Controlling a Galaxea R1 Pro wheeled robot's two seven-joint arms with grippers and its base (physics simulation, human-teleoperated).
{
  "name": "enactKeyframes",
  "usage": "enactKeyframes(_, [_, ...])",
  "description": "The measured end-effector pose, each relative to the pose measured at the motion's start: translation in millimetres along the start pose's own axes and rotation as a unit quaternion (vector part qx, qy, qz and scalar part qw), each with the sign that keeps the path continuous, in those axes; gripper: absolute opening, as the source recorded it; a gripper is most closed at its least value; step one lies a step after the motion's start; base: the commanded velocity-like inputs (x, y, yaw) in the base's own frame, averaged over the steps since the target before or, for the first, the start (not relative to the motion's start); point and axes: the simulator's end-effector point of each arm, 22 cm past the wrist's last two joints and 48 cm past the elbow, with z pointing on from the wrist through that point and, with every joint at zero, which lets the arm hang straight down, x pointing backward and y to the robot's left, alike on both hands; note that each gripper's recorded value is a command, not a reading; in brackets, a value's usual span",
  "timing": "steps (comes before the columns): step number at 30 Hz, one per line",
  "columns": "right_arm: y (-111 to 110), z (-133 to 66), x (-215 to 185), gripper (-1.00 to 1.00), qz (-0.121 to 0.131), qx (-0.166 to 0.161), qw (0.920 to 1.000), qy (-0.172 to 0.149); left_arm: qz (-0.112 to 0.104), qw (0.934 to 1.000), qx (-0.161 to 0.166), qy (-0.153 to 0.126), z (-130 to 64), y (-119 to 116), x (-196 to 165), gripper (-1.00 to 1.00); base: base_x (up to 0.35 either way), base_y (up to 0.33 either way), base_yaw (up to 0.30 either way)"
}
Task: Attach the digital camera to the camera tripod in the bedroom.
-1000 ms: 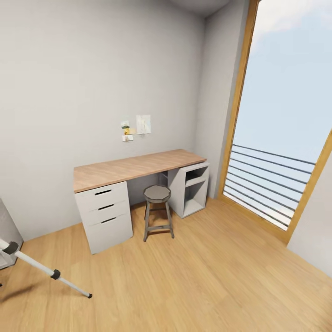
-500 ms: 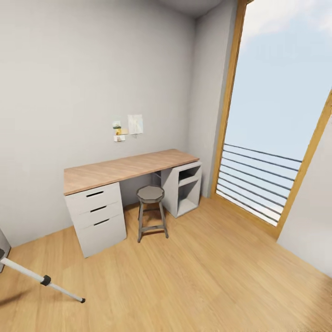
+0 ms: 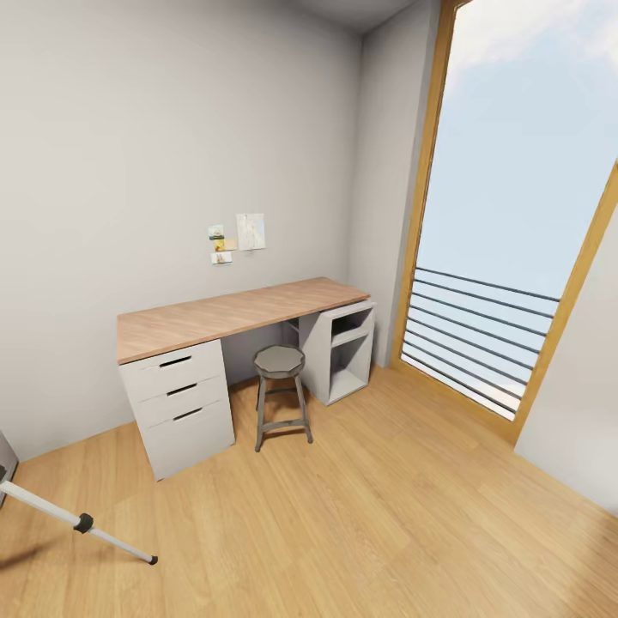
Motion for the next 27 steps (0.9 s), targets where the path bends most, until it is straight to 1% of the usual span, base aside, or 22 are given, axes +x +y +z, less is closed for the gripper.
enactKeyframes(4, [-0.3, 0.0, -5.0, 1.00, 0.002, 0.000, 0.9999, -0.010, -0.001, 1.0000, -0.001, 0.000, 0.0, 0.8, -0.2, 1.00, 0.000, 0.000, 0.000])
enactKeyframes(7, [-0.5, 0.0, -8.3, 1.00, 0.003, 0.001, 0.9999, -0.016, -0.019, 0.9998, -0.002, -0.008, 0.0, 1.2, -6.9, 1.00, 0.000, 0.000, 0.000])
enactKeyframes(8, [-0.6, 0.0, -10.9, 1.00, 0.002, 0.001, 0.9998, -0.019, -0.025, 0.9996, -0.002, -0.014, 0.0, 1.2, -12.8, 1.00, 0.000, 0.000, 0.000])
enactKeyframes(10, [-1.5, 0.0, -35.2, 1.00, 0.001, 0.000, 0.9991, -0.043, -0.043, 0.9979, 0.000, -0.047, -1.7, -0.2, -47.2, 1.00, 0.000, 0.000, 0.000])
enactKeyframes(11, [-2.2, -2.1, -68.8, 1.00, 0.001, 0.001, 0.9973, -0.074, -0.057, 0.9954, 0.005, -0.077, -5.7, -1.8, -81.3, 1.00, 0.000, 0.000, 0.000])
enactKeyframes(12, [-2.7, -4.7, -90.8, 1.00, 0.001, 0.001, 0.9957, -0.092, -0.065, 0.9934, 0.009, -0.094, -9.6, -2.9, -102.6, 1.00, 0.000, 0.000, 0.000])
enactKeyframes(13, [-4.3, -11.6, -129.5, 1.00, 0.003, 0.004, 0.9929, -0.118, -0.082, 0.9901, 0.020, -0.112, -18.5, -5.9, -137.7, 1.00, 0.000, 0.000, 0.000])
enactKeyframes(14, [-5.5, -16.7, -149.6, 1.00, 0.004, 0.006, 0.9911, -0.133, -0.089, 0.9882, 0.027, -0.122, -24.7, -8.1, -155.9, 1.00, 0.000, 0.000, 0.000])
enactKeyframes(15, [-8.9, -25.7, -179.7, 1.00, 0.007, 0.012, 0.9889, -0.148, -0.100, 0.9862, 0.042, -0.125, -35.6, -13.9, -181.1, 1.00, 0.000, 0.000, 0.000])
enactKeyframes(16, [-11.8, -32.6, -200.4, 1.00, 0.008, 0.017, 0.9876, -0.156, -0.105, 0.9848, 0.052, -0.128, -44.1, -18.6, -197.2, 1.00, 0.000, 0.000, 0.000])
enactKeyframes(17, [-18.9, -47.3, -239.1, 1.00, 0.012, 0.029, 0.9858, -0.165, -0.114, 0.9830, 0.078, -0.121, -61.8, -30.5, -222.3, 1.00, 0.000, 0.000, 0.000])
enactKeyframes(18, [-22.1, -55.8, -262.7, 1.00, 0.013, 0.034, 0.9839, -0.175, -0.115, 0.9815, 0.088, -0.124, -71.3, -35.5, -236.2, 1.00, 0.000, 0.000, 0.000])
enactKeyframes(19, [-27.3, -67.0, -291.4, 1.00, 0.016, 0.043, 0.9816, -0.186, -0.117, 0.9796, 0.104, -0.126, -84.9, -43.8, -257.6, 1.00, 0.000, 0.000, 0.000])
enactKeyframes(21, [-33.6, -81.4, -327.4, 1.00, 0.020, 0.054, 0.9774, -0.204, -0.117, 0.9761, 0.118, -0.140, -102.6, -51.9, -291.9, 1.00, 0.000, 0.000, 0.000])
enactKeyframes(22, [-40.0, -93.8, -358.1, 1.00, 0.024, 0.065, 0.9732, -0.219, -0.119, 0.9729, 0.126, -0.153, -118.5, -58.2, -324.2, 1.00, 0.000, 0.000, 0.000])
enactKeyframes(23, [-46.6, -108.5, -392.9, 1.00, 0.028, 0.076, 0.9680, -0.237, -0.121, 0.9688, 0.131, -0.171, -138.2, -63.8, -366.5, 1.00, 0.000, 0.000, 0.000])
enactKeyframes(25, [-51.4, -118.7, -418.4, 1.00, 0.032, 0.083, 0.9644, -0.249, -0.128, 0.9675, 0.131, -0.174, -147.3, -67.2, -390.4, 1.00, 0.000, 0.000, 0.000])
enactKeyframes(26, [-54.7, -129.4, -443.6, 1.00, 0.036, 0.088, 0.9604, -0.262, -0.135, 0.9661, 0.133, -0.176, -156.4, -71.9, -414.3, 1.00, 0.000, 0.000, 0.000])
enactKeyframes(27, [-56.1, -136.3, -457.9, 1.00, 0.037, 0.089, 0.9578, -0.271, -0.138, 0.9647, 0.135, -0.179, -163.2, -75.2, -429.1, 1.00, 0.000, 0.000, 0.000])
